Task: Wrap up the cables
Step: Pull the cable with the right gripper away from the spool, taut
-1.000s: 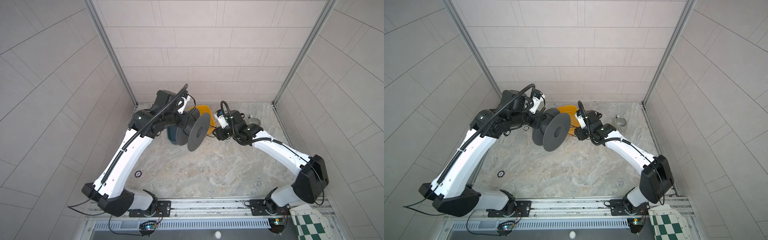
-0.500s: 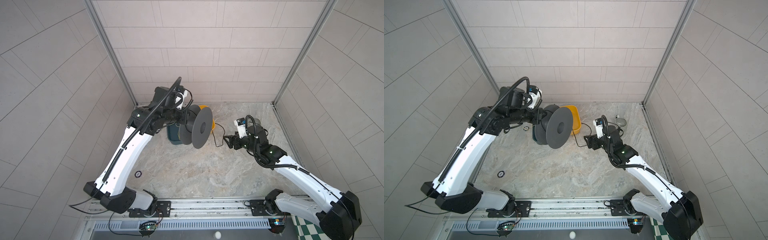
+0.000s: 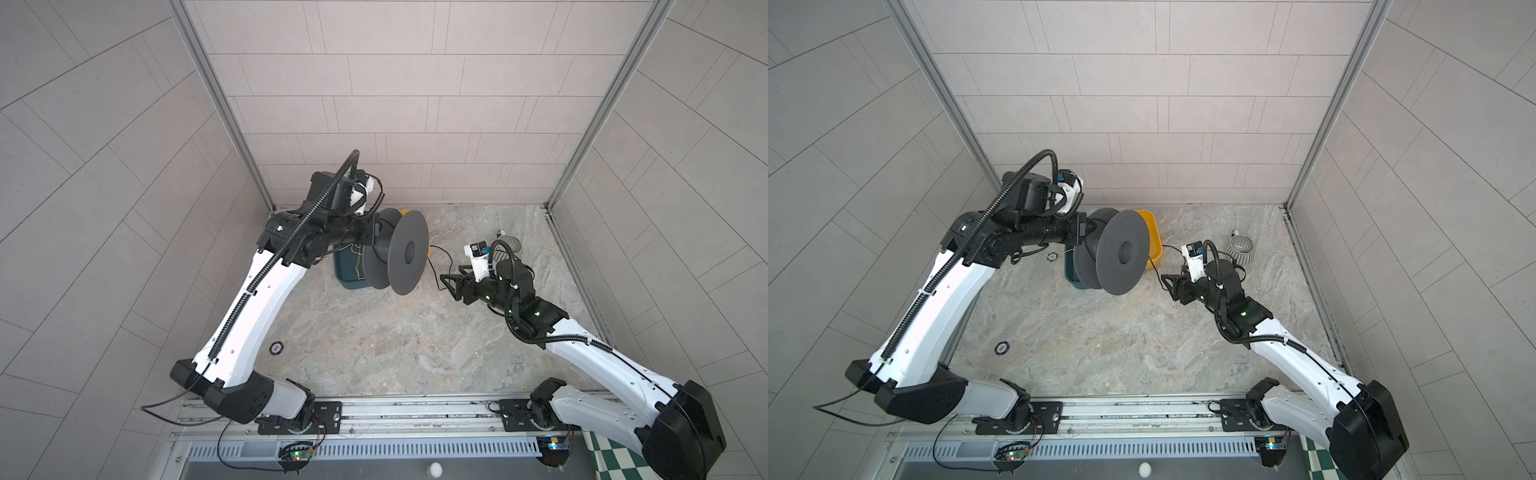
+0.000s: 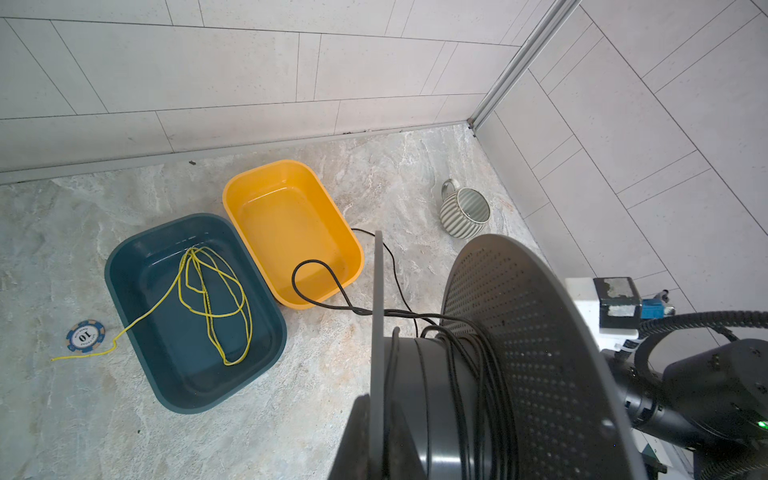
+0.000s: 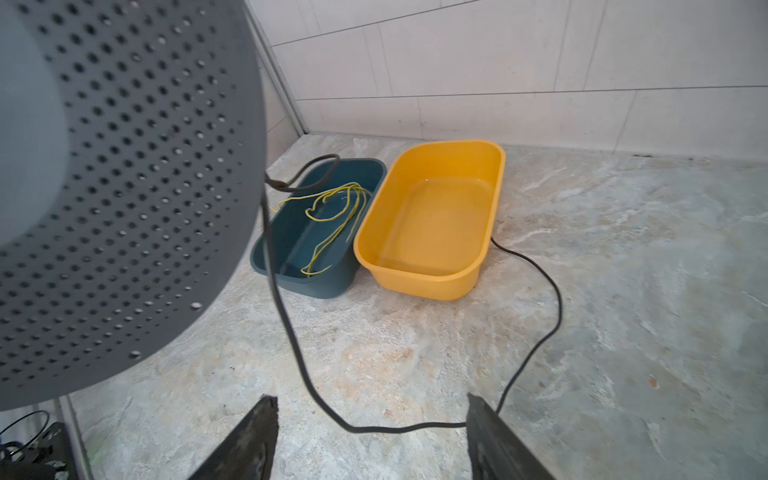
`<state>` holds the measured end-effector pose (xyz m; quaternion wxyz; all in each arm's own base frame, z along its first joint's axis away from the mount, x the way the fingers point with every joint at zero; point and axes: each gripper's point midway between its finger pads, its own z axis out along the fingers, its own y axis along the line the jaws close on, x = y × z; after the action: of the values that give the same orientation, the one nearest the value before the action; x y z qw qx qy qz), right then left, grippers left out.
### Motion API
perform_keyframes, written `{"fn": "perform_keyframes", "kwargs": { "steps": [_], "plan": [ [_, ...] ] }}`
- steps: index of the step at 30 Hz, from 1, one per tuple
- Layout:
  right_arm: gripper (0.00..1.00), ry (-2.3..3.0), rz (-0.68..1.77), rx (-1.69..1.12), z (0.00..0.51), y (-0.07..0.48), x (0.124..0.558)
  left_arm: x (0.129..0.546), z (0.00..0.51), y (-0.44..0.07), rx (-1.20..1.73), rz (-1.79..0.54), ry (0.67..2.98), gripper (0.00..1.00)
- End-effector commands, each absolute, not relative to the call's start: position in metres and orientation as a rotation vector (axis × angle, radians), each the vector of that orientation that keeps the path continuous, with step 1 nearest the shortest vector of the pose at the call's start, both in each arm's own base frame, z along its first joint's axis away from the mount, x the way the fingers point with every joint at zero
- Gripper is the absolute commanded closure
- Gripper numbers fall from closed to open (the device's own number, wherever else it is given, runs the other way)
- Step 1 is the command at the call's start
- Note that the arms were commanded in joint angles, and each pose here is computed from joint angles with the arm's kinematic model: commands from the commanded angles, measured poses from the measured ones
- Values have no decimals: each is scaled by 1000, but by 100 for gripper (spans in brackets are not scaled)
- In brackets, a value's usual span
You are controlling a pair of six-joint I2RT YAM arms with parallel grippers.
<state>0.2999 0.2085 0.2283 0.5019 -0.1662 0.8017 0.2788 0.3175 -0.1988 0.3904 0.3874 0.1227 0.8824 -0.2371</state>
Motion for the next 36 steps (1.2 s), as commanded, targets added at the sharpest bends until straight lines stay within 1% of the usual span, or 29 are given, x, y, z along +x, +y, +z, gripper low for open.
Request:
{"fn": "perform_keyframes", "kwargs": {
  "steps": [1, 4, 8, 12, 16, 19, 21, 25, 28, 31, 36],
  "plan": [
    [30, 1879, 675, -476, 243, 221, 296, 315, 426, -199, 301, -663, 2111, 100],
    [30, 1866, 655, -496, 244, 229, 297, 313, 429, -201, 304, -684, 2105, 100],
    [33, 1889, 617, -498, 241, 240, 309, 312, 428, -202, 303, -697, 2109, 100],
    [38, 1903, 581, -477, 241, 247, 326, 311, 426, -202, 302, -698, 2113, 100],
    [46, 1922, 527, -445, 241, 246, 341, 309, 427, -200, 297, -698, 2108, 100],
    [49, 1931, 498, -425, 242, 245, 348, 309, 426, -198, 295, -690, 2112, 100],
    [57, 1939, 462, -395, 242, 239, 351, 311, 425, -197, 297, -686, 2117, 100],
    [81, 1982, 439, -341, 236, 225, 355, 317, 422, -191, 290, -681, 2126, 100],
    [95, 2024, 434, -310, 230, 212, 358, 326, 420, -180, 250, -689, 2135, 100],
    [99, 2042, 391, -248, 227, 189, 359, 335, 417, -163, 185, -674, 2146, 100],
    [100, 2073, 322, -131, 226, 147, 359, 349, 414, -121, 22, -611, 2151, 100]
  ]
}}
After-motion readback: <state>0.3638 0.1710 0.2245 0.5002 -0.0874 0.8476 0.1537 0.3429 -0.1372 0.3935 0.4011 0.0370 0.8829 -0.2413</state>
